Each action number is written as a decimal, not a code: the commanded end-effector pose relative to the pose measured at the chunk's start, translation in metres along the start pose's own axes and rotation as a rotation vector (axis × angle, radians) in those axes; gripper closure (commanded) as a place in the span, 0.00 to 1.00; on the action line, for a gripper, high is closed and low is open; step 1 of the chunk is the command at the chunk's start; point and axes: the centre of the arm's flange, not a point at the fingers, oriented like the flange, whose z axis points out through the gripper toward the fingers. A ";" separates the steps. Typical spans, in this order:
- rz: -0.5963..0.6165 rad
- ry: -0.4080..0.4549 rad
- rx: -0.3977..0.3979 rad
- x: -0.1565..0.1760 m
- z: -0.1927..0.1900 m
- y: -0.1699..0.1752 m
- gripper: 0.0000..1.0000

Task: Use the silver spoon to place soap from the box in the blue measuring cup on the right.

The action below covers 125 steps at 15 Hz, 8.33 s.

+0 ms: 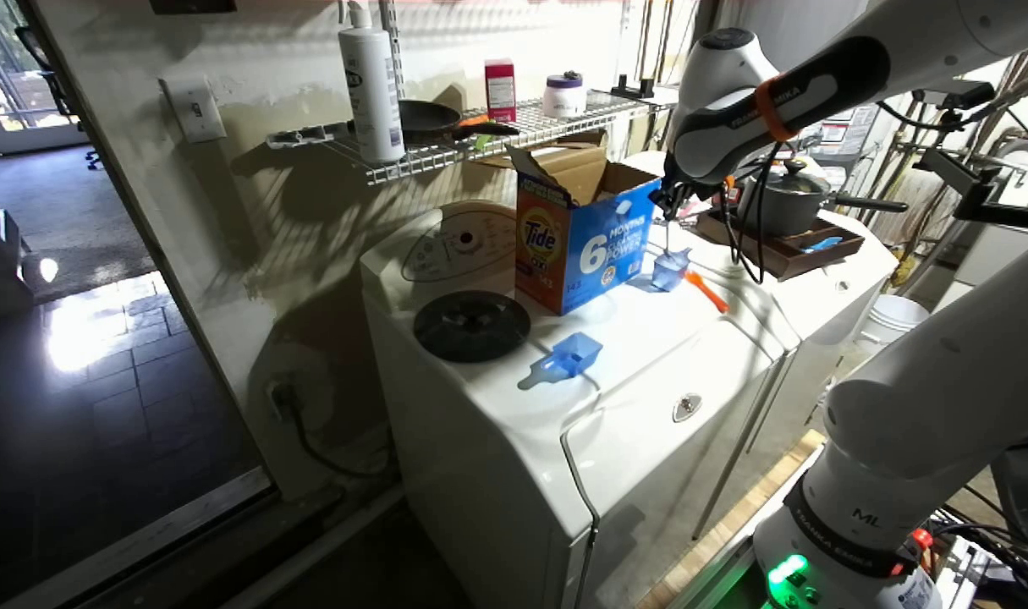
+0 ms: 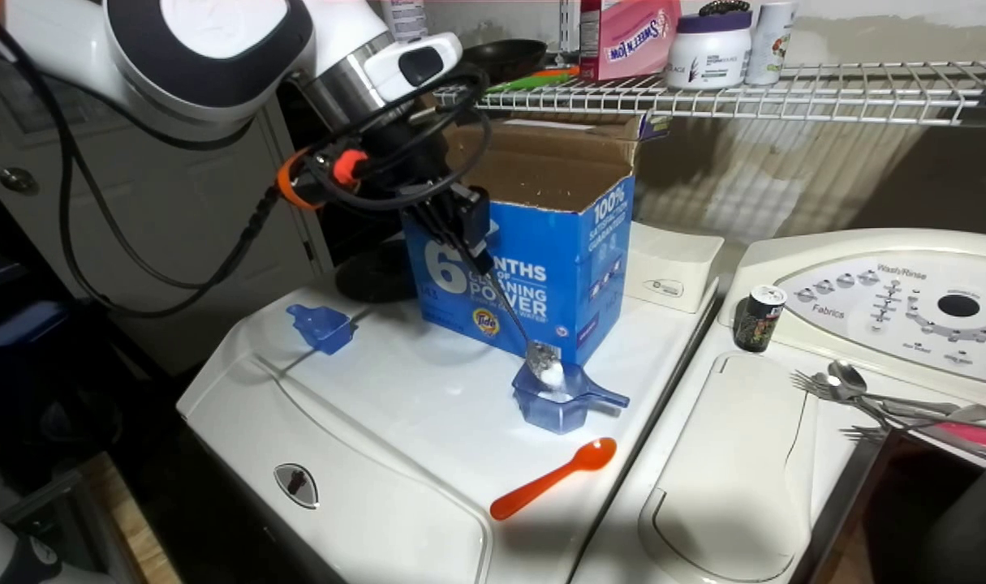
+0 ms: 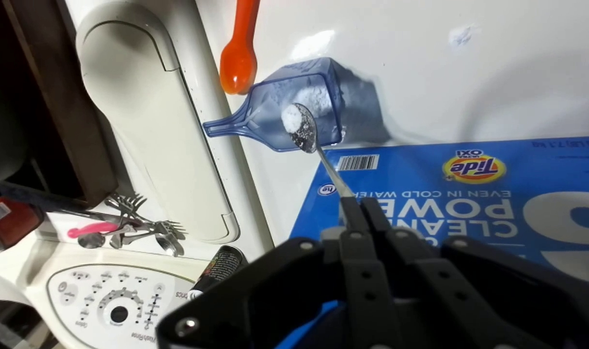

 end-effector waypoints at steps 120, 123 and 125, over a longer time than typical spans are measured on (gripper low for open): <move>-0.186 -0.066 0.320 0.155 -0.024 -0.056 0.01; -0.186 -0.046 0.299 0.159 -0.039 -0.051 0.00; -0.188 -0.034 0.289 0.160 -0.050 -0.047 0.00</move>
